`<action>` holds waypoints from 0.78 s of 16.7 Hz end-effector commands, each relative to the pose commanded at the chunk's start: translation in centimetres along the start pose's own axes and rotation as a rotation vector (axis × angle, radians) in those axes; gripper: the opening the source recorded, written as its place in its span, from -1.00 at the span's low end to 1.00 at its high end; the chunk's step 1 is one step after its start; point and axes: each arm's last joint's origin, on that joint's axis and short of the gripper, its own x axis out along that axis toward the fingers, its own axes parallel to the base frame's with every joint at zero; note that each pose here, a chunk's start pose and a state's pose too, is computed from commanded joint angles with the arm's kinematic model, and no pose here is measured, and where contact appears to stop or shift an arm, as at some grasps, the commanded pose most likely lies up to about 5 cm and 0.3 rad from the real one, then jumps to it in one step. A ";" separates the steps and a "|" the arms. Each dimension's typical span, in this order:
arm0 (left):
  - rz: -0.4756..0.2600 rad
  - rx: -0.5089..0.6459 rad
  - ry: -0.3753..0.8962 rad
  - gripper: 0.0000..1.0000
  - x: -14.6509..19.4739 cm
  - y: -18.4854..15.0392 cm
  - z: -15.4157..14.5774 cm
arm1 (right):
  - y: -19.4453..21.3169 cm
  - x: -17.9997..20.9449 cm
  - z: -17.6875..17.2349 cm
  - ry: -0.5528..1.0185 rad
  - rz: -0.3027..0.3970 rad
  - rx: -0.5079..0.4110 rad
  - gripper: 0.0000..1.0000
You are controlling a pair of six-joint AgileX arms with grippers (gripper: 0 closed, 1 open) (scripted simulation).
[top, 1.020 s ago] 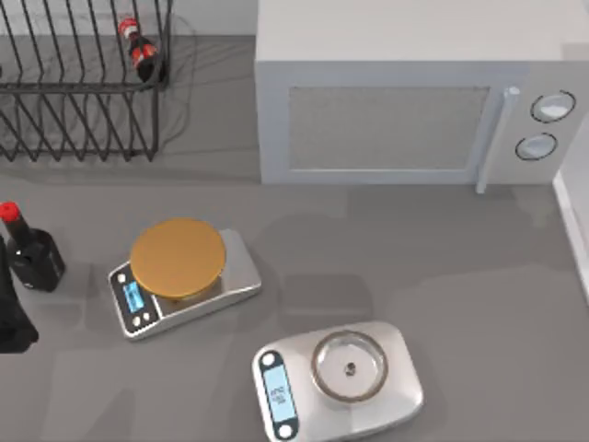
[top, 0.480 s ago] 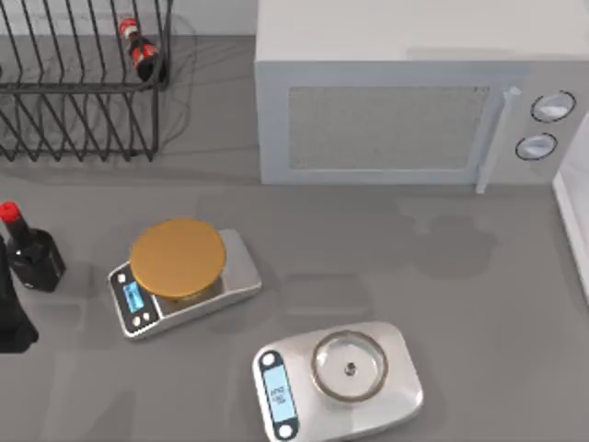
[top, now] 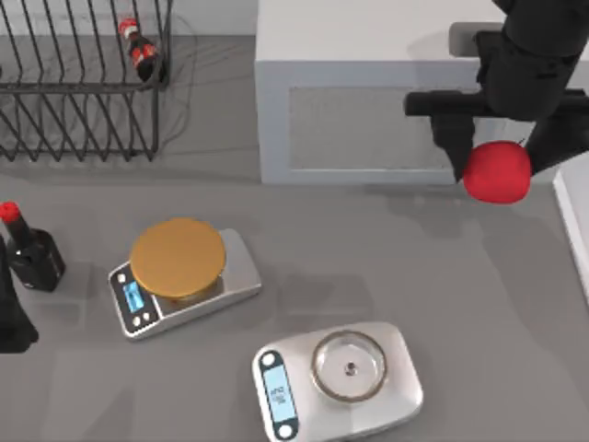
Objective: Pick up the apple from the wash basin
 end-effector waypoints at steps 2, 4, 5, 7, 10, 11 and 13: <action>0.000 0.000 0.000 1.00 0.0 0.0 0.0 | 2.8 0.6 -1.5 0.001 -0.012 0.001 -1.00; 0.000 0.000 0.000 1.00 0.0 0.0 0.0 | 4.6 1.0 -2.6 0.000 -0.023 0.001 -1.00; 0.000 0.000 0.000 1.00 0.0 0.0 0.0 | 5.0 1.1 -2.9 -0.001 -0.026 0.001 -1.00; 0.000 0.000 0.000 1.00 0.0 0.0 0.0 | 5.0 1.1 -2.9 -0.001 -0.026 0.001 -1.00; 0.000 0.000 0.000 1.00 0.0 0.0 0.0 | 5.0 1.2 -2.9 0.001 -0.024 0.005 -1.00; 0.000 0.000 0.000 1.00 0.0 0.0 0.0 | 5.4 1.4 -3.1 -0.003 -0.024 0.002 -1.00; 0.000 0.000 0.000 1.00 0.0 0.0 0.0 | 6.4 2.6 -3.8 -0.013 -0.022 -0.008 -1.00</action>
